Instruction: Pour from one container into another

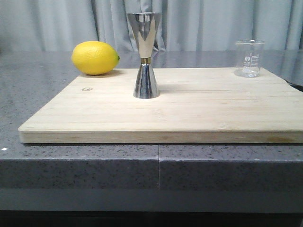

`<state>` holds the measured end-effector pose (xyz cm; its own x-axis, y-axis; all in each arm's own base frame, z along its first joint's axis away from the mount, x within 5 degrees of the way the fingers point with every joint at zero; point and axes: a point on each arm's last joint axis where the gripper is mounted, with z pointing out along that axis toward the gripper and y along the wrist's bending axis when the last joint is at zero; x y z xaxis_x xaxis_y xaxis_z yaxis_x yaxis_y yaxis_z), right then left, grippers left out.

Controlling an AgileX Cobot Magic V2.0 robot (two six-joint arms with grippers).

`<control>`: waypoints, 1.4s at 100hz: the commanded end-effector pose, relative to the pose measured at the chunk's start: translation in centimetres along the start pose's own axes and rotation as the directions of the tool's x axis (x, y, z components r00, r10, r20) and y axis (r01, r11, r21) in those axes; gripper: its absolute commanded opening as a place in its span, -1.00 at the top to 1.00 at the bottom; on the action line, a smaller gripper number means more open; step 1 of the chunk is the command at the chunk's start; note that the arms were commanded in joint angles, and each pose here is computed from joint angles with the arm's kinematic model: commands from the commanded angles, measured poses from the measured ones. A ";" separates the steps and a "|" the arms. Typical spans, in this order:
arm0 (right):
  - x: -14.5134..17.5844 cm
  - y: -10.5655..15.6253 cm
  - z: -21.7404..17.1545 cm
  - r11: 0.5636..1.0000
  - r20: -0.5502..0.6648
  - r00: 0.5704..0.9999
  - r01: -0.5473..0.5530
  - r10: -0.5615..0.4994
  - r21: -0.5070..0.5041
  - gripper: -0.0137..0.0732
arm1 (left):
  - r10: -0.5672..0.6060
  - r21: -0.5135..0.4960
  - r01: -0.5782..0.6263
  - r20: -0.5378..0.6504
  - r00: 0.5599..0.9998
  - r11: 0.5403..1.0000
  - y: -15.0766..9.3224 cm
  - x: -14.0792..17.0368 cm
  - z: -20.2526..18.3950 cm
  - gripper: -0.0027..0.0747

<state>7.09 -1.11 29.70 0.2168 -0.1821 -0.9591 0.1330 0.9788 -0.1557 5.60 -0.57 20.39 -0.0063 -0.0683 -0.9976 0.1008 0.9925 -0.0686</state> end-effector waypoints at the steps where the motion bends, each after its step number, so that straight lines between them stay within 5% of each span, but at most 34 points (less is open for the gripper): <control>1: -1.0 -0.5 0.1 0.999 0.037 0.999 0.017 -0.018 0.047 0.84 | -0.008 0.006 0.008 0.081 0.997 1.000 0.0 -0.1 -0.1 0.99; 58: -0.7 0.4 0.0 1.000 0.097 0.995 0.000 0.003 -0.030 0.84 | -0.008 0.006 0.008 0.081 0.997 1.000 0.0 -0.1 -0.1 0.99; 95: 4.3 1.6 -0.7 0.983 -0.018 0.985 -0.172 0.172 -0.068 0.84 | -0.008 0.006 0.008 0.081 0.997 1.000 0.0 -0.1 -0.1 0.99; 140: 7.2 2.0 -2.8 0.980 -0.022 0.982 -0.187 0.186 -0.067 0.84 | -0.008 0.006 0.008 0.081 0.997 1.000 0.0 -0.1 -0.1 0.99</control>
<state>6.65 -0.19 22.07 0.1533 0.0122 -0.9881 0.0174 0.9997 0.0151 5.60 -0.57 20.39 -0.0063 -0.0683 -0.9976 0.1008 0.9925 -0.0686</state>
